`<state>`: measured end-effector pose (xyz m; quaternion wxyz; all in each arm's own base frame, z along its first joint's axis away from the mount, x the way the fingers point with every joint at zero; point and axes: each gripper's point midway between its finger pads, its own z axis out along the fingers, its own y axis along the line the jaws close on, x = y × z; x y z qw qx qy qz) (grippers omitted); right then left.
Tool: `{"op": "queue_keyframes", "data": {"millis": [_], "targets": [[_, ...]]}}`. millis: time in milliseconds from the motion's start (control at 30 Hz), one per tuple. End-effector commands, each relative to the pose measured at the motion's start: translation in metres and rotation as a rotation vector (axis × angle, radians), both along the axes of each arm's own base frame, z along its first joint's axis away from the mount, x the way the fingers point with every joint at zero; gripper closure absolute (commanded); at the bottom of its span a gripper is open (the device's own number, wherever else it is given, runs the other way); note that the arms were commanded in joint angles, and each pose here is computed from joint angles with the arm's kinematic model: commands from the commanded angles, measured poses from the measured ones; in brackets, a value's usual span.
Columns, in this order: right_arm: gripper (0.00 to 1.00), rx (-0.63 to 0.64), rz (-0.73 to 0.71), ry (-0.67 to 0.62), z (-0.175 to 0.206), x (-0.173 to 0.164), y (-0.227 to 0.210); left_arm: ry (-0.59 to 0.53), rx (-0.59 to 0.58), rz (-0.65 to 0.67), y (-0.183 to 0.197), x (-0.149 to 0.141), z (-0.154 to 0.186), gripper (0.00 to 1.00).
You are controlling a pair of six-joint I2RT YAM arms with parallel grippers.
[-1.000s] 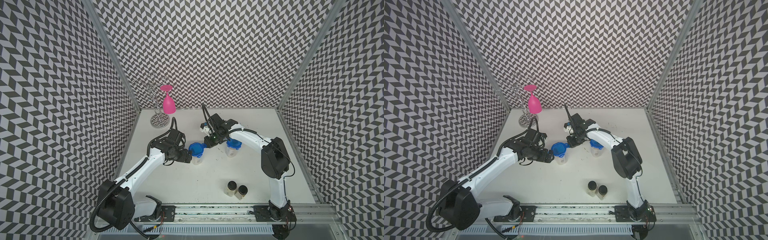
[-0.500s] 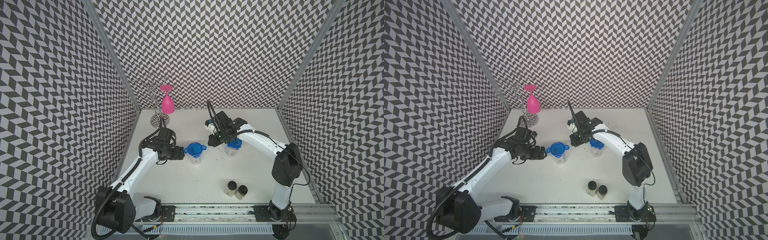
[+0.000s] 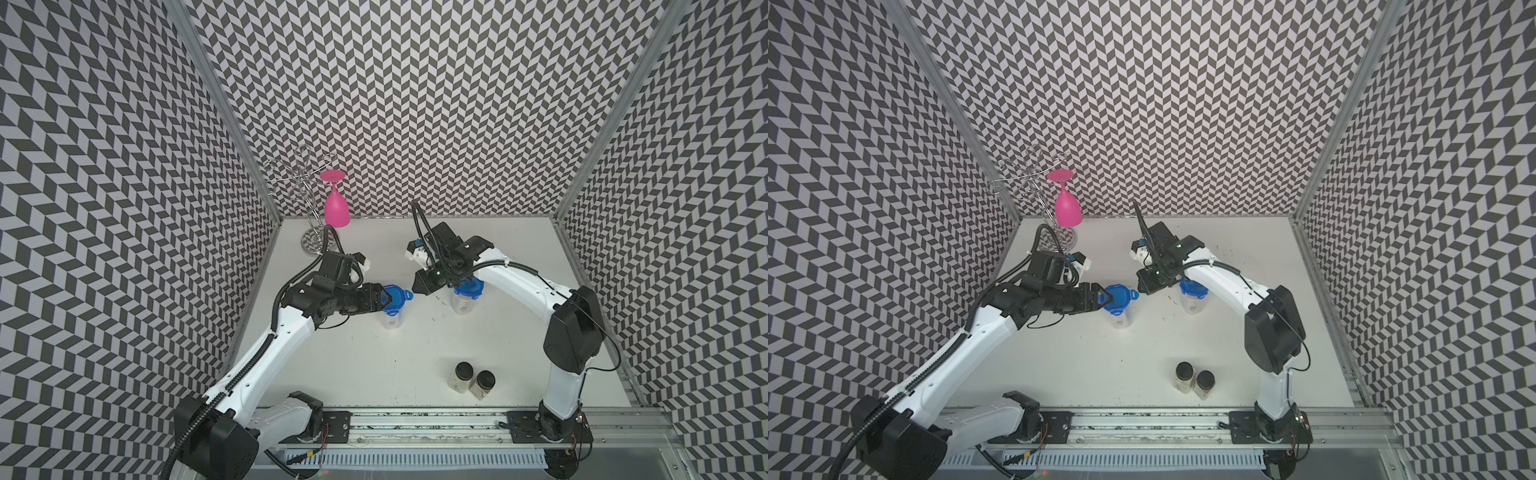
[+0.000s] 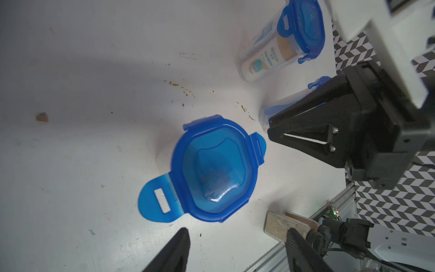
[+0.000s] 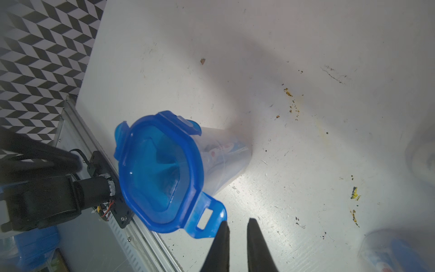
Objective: Pack away toiletry kits
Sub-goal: Close the fastener on the container.
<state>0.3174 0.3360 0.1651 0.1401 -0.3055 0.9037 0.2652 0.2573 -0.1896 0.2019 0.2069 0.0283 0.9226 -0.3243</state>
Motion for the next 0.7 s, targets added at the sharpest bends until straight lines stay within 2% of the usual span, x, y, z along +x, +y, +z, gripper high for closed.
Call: {"op": "queue_keyframes", "data": {"millis": [0, 133, 367, 667], "targets": [[0.84, 0.047, 0.021, -0.017, 0.007, -0.003, 0.009, 0.021, -0.024, 0.017, -0.007, 0.005, -0.007, 0.34], [0.84, 0.035, 0.021, -0.01, 0.0, -0.003, 0.009, 0.027, 0.002, 0.023, -0.004, 0.007, -0.016, 0.37], [0.84, 0.036, 0.026, -0.002, -0.005, -0.001, 0.012, 0.033, 0.065, 0.028, 0.002, 0.01, -0.028, 0.38], [0.85, 0.045, 0.032, 0.017, -0.01, -0.002, 0.016, 0.003, 0.117, 0.051, 0.014, 0.021, -0.018, 0.39]]}}
